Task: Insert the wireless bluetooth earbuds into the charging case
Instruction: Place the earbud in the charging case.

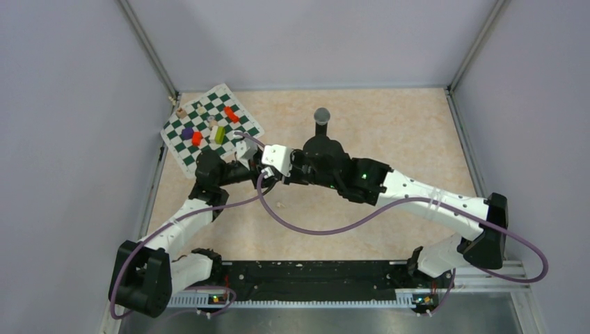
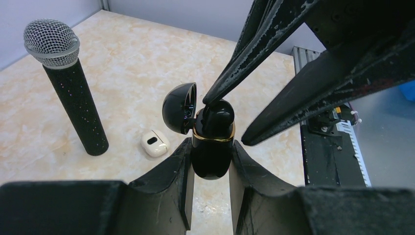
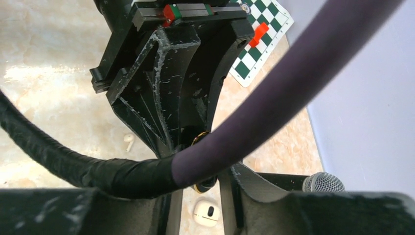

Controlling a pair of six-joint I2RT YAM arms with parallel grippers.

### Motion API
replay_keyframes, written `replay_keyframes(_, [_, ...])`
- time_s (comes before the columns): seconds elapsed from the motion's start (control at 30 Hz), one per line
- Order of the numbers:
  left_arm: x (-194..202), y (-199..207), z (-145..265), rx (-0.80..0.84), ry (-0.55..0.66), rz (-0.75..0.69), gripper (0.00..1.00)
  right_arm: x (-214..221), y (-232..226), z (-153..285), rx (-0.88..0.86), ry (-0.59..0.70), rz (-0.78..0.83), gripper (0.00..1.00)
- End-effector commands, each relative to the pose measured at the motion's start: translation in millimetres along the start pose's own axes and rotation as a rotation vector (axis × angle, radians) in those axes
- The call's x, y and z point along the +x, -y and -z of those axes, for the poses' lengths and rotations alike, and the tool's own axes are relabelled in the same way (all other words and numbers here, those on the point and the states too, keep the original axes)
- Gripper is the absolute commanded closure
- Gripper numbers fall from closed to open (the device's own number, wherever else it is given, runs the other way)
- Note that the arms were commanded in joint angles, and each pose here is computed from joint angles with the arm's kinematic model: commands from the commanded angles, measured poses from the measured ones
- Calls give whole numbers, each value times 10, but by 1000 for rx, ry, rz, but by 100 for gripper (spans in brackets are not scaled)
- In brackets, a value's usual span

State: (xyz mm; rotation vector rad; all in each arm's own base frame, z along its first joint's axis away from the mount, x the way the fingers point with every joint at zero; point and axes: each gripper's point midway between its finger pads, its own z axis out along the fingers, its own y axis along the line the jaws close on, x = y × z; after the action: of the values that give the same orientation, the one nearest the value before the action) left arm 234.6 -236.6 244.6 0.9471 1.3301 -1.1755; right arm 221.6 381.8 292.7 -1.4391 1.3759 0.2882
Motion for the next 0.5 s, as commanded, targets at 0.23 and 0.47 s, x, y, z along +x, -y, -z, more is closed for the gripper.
replay_keyframes(0.23, [-225,55,16,22,53,-92,100,-469,196,344,25,92,-11,48])
replay_keyframes(0.47, [-196,194,40,103,20,-131,100,-572,559,790,133,144,-9,26])
